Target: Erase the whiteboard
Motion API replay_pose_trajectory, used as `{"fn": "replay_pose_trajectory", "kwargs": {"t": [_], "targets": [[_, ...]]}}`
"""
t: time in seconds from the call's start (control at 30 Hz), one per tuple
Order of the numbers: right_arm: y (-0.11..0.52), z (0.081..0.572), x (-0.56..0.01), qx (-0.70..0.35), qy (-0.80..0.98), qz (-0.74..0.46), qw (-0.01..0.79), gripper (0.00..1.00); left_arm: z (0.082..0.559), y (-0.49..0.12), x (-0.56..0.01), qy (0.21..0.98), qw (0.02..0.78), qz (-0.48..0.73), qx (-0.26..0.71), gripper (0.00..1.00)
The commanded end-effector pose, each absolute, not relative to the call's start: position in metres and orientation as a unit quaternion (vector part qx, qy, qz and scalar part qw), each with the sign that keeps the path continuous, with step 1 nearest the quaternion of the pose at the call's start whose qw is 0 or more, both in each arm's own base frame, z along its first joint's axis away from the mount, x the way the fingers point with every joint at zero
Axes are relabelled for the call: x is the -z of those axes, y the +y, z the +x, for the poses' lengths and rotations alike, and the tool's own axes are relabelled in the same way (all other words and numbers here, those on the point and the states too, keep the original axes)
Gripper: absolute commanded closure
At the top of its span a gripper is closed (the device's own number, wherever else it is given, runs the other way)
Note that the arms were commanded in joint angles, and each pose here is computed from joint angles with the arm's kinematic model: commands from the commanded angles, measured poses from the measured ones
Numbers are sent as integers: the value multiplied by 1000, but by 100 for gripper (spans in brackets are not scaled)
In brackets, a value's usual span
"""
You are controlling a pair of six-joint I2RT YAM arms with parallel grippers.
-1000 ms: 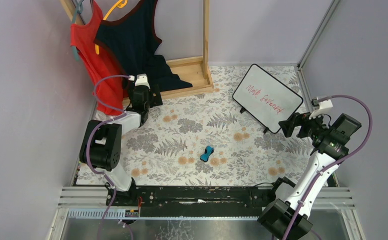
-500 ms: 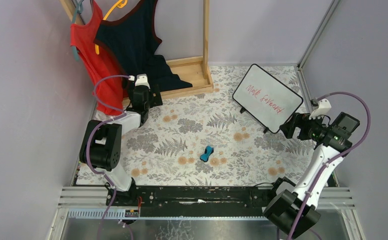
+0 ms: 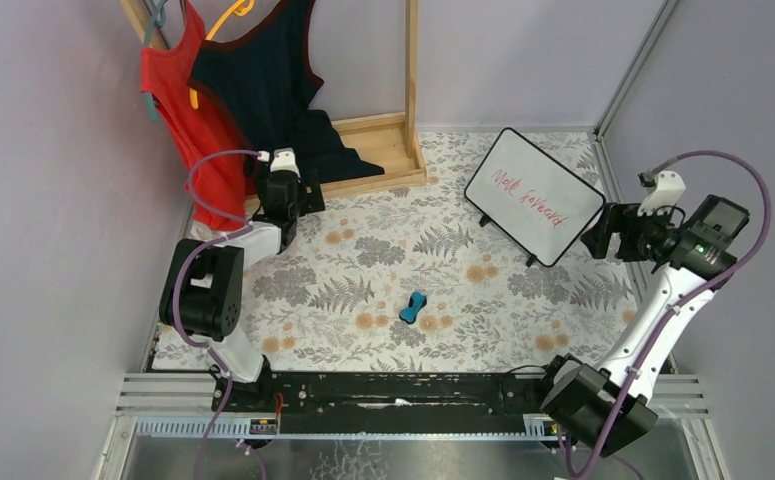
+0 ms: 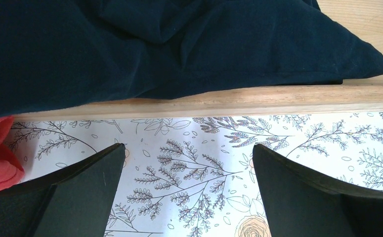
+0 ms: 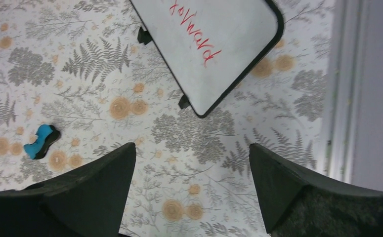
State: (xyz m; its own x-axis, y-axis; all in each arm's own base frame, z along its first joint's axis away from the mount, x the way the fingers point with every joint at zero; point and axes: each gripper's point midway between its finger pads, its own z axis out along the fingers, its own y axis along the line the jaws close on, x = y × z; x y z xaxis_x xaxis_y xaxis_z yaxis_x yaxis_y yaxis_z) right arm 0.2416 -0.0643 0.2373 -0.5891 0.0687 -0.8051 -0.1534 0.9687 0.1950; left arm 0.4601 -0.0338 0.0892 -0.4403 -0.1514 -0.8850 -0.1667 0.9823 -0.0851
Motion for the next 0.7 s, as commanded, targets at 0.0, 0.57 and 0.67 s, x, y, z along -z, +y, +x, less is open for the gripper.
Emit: {"fn": "replay_pose_trajectory", "kwargs": {"t": [0.0, 0.57, 0.67], "targets": [[-80, 245, -266, -75, 885, -60, 455, 7, 470, -35, -97, 845, 528, -92, -4, 0], [-137, 284, -293, -226, 867, -69, 438, 11, 470, -24, -94, 842, 528, -103, -33, 0], [-140, 289, -287, -239, 866, -63, 434, 12, 471, -25, -97, 837, 537, -102, -23, 0]]}}
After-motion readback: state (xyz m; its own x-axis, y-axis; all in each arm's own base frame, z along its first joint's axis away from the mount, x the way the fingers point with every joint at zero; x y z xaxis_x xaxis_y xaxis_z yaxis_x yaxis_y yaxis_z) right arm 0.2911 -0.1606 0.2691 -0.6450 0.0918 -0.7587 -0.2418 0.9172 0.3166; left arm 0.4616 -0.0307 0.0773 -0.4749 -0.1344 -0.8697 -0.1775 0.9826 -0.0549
